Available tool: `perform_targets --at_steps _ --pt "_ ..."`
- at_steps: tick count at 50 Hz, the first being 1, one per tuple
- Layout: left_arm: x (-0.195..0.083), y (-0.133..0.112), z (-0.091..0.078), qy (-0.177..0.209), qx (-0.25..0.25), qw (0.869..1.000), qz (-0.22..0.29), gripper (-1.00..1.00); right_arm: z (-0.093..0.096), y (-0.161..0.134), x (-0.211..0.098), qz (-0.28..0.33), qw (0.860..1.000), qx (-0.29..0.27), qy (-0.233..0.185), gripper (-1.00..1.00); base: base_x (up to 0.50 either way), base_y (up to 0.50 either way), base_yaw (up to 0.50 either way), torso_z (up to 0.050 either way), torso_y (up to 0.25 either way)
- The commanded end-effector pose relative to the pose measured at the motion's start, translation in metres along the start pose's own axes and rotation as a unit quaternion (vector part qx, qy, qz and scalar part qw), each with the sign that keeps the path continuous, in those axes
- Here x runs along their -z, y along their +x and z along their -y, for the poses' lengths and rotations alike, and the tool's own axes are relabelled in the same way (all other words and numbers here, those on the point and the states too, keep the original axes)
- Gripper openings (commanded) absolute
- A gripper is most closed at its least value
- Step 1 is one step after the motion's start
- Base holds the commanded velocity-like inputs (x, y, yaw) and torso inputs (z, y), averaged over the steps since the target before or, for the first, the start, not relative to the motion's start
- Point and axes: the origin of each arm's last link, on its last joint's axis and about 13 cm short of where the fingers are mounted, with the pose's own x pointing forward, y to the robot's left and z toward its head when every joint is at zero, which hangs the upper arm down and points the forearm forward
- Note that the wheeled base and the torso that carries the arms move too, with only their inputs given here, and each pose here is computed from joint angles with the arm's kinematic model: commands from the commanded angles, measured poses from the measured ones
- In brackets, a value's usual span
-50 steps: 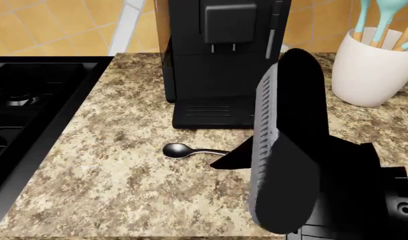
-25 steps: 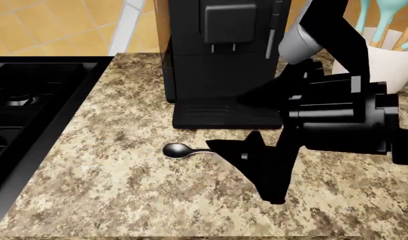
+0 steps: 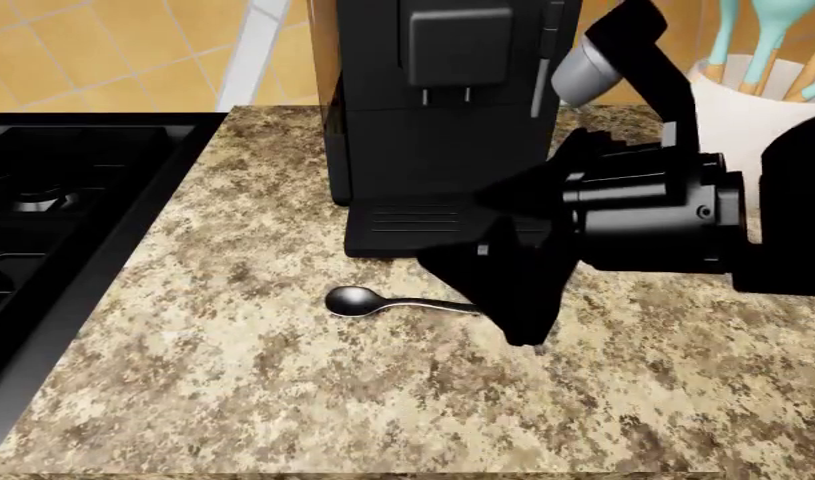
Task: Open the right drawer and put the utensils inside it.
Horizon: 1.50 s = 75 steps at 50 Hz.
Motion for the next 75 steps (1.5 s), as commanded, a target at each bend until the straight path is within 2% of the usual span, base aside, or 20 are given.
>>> perform_targets --at_steps 1,18,37,53,75 --pt "0.000 0.000 0.000 0.000 -0.001 1.000 0.000 1.00 0.010 0.006 0.002 0.006 1.000 -0.005 0.028 1.00 0.00 0.00 0.00 0.000 0.000" --pt "0.000 0.000 0.000 0.001 -0.001 1.000 0.000 1.00 0.024 0.012 0.013 -0.024 0.999 0.023 0.034 1.00 0.00 0.00 0.00 0.000 0.000" --pt "0.000 0.000 -0.001 0.002 -0.002 1.000 -0.001 1.00 0.038 0.018 -0.003 -0.059 0.996 0.055 0.029 1.00 0.00 0.00 0.00 0.000 0.000" --pt "0.002 0.001 0.001 0.002 0.002 1.000 -0.004 1.00 0.038 0.038 -0.006 -0.102 0.994 0.027 0.007 1.00 0.00 0.00 0.00 0.000 0.000" --pt "0.004 0.001 0.001 0.006 0.005 1.000 -0.006 1.00 0.048 0.056 -0.015 -0.105 0.994 0.017 -0.014 1.00 0.00 0.00 0.00 0.000 0.000"
